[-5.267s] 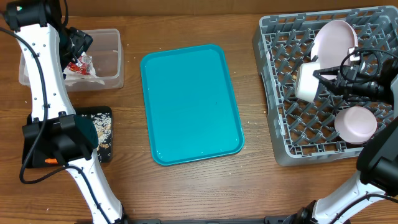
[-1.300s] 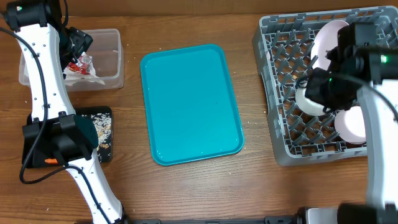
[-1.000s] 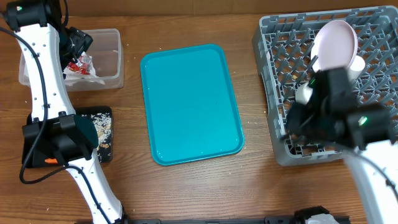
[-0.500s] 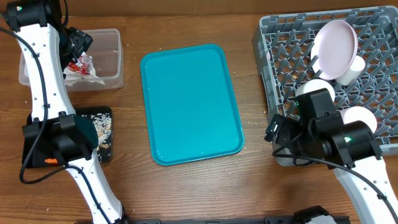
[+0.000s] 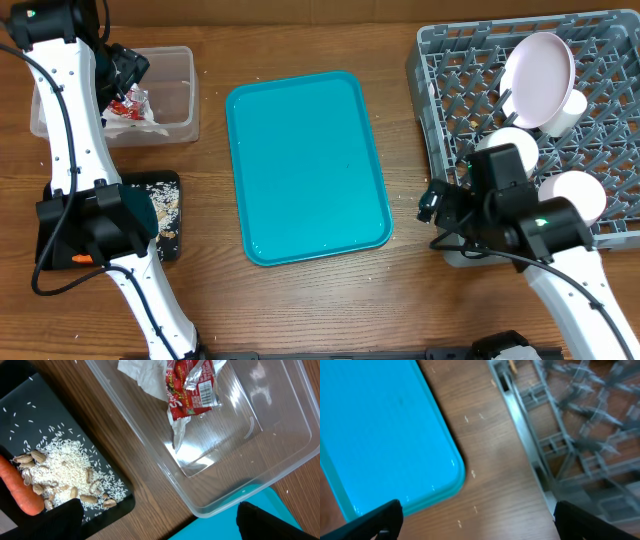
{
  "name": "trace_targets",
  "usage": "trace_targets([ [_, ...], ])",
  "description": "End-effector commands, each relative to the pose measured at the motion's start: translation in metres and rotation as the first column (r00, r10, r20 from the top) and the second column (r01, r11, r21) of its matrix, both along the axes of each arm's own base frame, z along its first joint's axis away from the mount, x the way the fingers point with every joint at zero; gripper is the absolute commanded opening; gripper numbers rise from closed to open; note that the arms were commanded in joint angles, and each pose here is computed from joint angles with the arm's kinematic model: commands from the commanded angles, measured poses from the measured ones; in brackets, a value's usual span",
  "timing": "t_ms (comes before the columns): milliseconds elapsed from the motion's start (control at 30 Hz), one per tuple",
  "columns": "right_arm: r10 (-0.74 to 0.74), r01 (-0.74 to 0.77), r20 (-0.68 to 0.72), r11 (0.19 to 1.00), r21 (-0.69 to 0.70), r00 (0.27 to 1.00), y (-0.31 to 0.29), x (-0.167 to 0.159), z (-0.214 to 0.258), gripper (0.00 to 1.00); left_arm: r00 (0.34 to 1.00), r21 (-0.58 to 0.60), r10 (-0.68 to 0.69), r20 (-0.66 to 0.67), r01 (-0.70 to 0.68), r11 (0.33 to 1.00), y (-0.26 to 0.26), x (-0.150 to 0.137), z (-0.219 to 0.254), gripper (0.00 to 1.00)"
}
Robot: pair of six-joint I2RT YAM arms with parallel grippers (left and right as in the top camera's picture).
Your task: Sort waste into correct bins and load items into the dishwasher rack
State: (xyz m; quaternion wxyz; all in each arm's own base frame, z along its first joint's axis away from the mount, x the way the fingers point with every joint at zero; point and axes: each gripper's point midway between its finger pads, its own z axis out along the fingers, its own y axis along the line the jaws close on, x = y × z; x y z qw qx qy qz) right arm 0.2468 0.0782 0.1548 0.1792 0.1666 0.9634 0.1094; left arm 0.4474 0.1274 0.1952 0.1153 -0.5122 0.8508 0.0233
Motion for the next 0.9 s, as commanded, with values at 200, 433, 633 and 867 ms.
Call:
trace_targets([
  [200,0.077,-0.121,0.331,0.986,0.115,0.94,0.017,0.003,-0.037,1.0,1.0,0.016,0.011,0.011,-0.011,1.0,0.0,0.001,0.004,1.0],
  [433,0.117,-0.198,0.691,0.979,0.039,0.714,0.002,-0.005,0.0,1.0,1.0,0.016,0.011,0.01,-0.011,1.0,0.0,0.001,0.004,1.0],
  [633,0.074,-0.118,0.824,0.993,-0.009,0.561,-0.022,-0.012,0.028,1.0,1.0,0.016,0.011,0.011,-0.011,1.0,0.0,0.001,0.004,1.0],
  [867,0.004,-0.021,0.922,1.0,0.004,0.387,-0.044,-0.003,0.038,1.0,1.0,0.016,0.011,0.011,-0.011,1.0,0.0,0.001,0.004,1.0],
])
